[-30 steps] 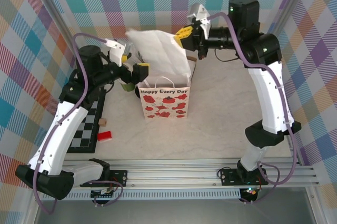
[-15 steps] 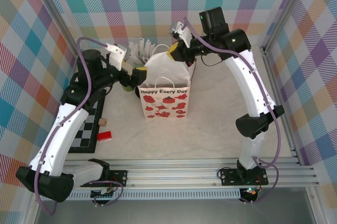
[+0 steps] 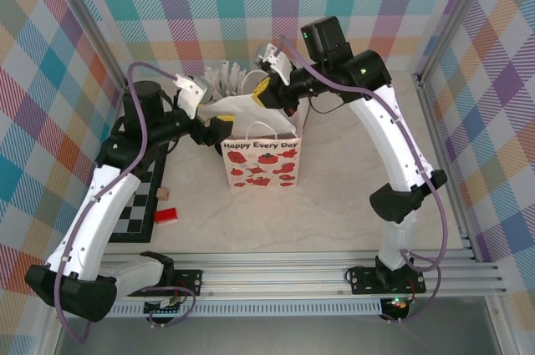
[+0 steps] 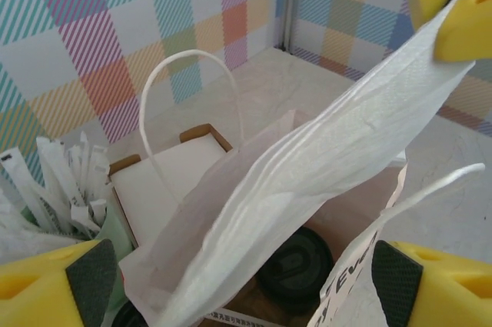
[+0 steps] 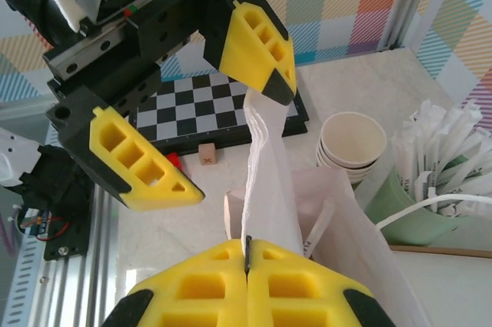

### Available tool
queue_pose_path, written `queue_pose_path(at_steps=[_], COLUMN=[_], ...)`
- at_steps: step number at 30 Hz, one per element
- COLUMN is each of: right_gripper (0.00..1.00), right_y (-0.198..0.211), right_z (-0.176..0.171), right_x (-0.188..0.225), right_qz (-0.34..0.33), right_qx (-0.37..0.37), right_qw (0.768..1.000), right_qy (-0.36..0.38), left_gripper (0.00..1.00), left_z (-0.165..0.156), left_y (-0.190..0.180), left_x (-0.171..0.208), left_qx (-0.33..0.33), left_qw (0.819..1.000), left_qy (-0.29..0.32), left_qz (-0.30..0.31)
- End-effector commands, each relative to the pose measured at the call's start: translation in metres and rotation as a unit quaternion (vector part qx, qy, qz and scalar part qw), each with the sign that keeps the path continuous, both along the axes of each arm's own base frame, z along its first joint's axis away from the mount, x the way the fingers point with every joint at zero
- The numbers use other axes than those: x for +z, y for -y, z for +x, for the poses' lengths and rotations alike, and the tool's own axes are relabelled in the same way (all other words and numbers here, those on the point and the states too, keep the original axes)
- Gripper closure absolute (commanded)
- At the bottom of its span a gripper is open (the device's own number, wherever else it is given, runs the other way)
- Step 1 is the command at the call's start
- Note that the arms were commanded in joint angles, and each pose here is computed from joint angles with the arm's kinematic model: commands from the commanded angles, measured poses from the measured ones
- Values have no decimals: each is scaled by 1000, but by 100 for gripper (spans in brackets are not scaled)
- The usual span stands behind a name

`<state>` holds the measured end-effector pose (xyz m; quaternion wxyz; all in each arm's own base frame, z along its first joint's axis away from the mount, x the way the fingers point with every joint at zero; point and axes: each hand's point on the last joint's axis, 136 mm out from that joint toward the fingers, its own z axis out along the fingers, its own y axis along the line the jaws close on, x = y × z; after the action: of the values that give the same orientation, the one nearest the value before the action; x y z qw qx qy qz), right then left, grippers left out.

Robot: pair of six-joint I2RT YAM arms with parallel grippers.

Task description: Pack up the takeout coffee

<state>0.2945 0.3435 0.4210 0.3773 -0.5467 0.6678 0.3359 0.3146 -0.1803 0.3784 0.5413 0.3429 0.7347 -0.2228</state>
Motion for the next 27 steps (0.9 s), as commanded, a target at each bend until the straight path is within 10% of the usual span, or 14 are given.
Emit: queue_pose_path(at_steps=[1, 16, 21, 27], right_gripper=[98, 97, 98, 98], right_y=[-2, -4, -10, -24], right_z=[-3, 20, 26, 30], right_x=[-2, -52, -85, -106], right_qz=[3, -33, -44, -49], right_qx=[-4, -142, -172, -163], right_qw=[999, 965, 944, 936], right_qy=[-33, -220, -280, -309], left_gripper=[17, 83, 74, 22], left_z=[0, 12, 23, 50], left_y=[8, 27, 25, 1], left_x=[5, -10, -18, 2], left_qx=[-64, -173, -160, 1], left_qw=[996, 983, 985, 1000], left_qy=[35, 12, -2, -1], left_qz=[45, 66, 69, 0])
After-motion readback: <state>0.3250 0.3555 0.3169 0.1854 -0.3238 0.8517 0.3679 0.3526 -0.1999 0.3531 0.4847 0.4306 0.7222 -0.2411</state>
